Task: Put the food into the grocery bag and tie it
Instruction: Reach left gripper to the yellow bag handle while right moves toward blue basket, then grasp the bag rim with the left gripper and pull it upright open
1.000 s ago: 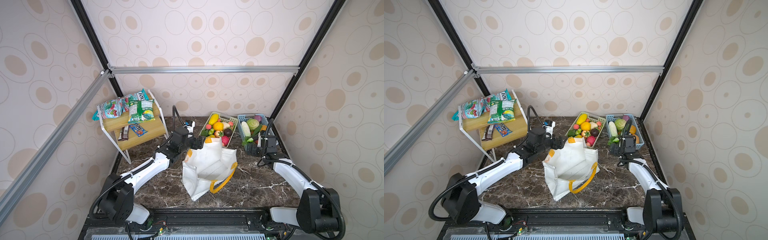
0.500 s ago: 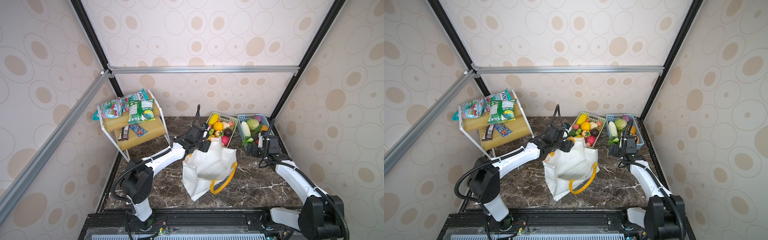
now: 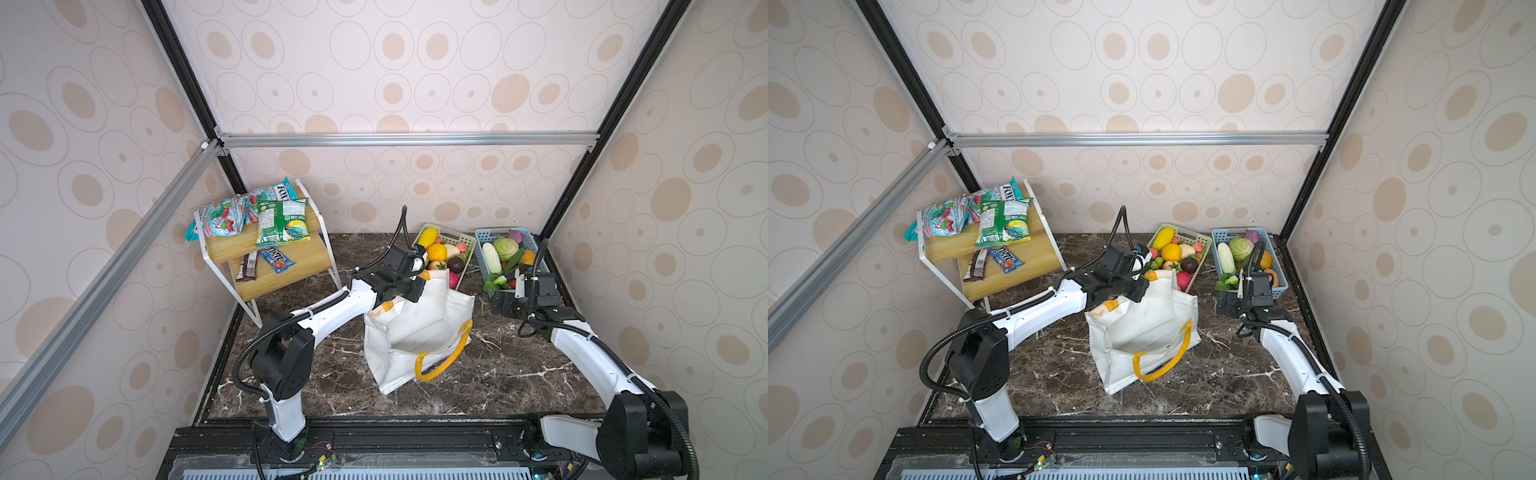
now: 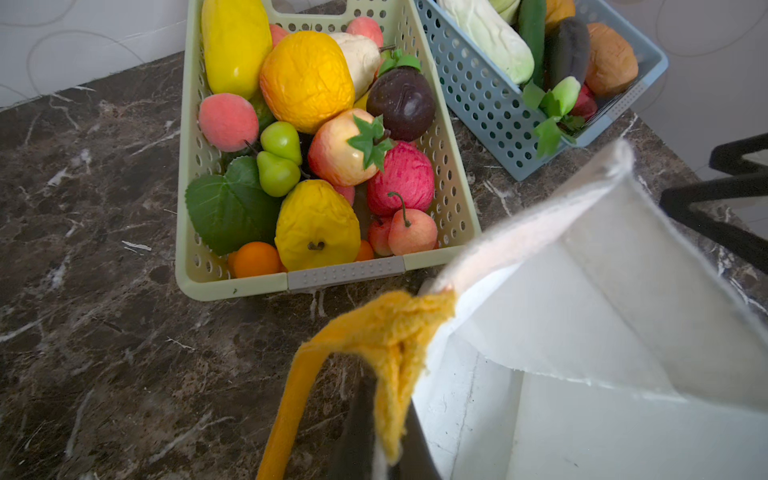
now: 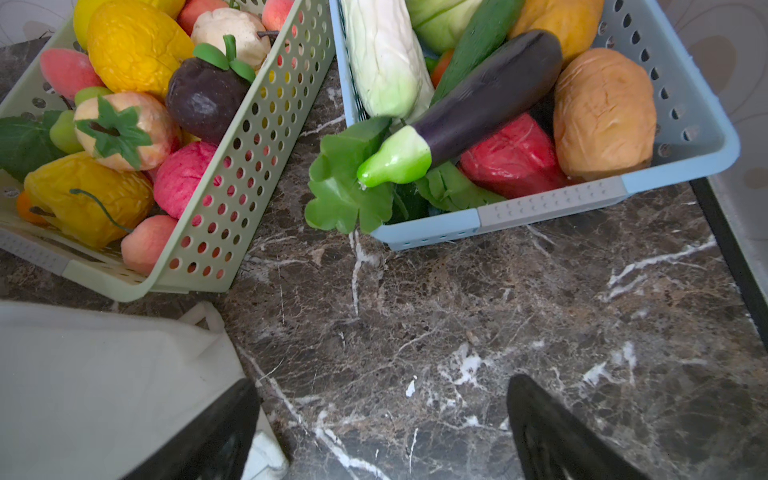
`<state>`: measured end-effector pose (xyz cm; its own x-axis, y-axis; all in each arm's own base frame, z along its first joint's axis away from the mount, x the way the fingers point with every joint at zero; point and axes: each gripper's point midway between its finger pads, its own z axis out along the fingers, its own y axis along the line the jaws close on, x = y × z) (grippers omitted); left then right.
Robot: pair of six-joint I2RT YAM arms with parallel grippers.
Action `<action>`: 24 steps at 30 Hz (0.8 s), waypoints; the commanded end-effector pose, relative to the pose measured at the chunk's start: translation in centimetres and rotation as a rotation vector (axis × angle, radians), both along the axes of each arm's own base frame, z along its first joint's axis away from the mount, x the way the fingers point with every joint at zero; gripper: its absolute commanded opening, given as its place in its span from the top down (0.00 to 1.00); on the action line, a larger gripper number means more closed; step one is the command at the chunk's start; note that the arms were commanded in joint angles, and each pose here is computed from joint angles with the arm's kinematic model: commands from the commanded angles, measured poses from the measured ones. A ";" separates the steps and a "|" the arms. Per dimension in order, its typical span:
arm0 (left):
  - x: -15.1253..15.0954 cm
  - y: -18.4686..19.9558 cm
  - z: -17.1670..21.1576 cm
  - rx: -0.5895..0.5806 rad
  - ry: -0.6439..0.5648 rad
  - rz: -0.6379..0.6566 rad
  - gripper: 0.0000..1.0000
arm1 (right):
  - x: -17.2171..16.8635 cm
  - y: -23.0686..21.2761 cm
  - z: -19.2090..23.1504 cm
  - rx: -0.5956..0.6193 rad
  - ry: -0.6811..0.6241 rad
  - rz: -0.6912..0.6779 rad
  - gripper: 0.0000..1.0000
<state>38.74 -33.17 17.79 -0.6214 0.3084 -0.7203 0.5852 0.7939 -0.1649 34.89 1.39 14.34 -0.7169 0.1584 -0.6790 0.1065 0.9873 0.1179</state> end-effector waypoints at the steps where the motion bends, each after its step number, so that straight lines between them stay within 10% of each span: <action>1: -0.4 0.6 2.2 -0.023 0.015 0.026 1.00 | -0.1 0.5 1.9 0.021 -0.025 0.012 0.04; 14: 1.0 10.3 4.0 -0.181 0.059 0.434 1.00 | 0.4 1.3 2.1 0.056 -0.027 0.030 0.04; 24: -1.1 13.6 4.8 -0.548 0.152 0.783 1.00 | 0.8 2.4 1.7 0.083 -0.021 0.056 0.05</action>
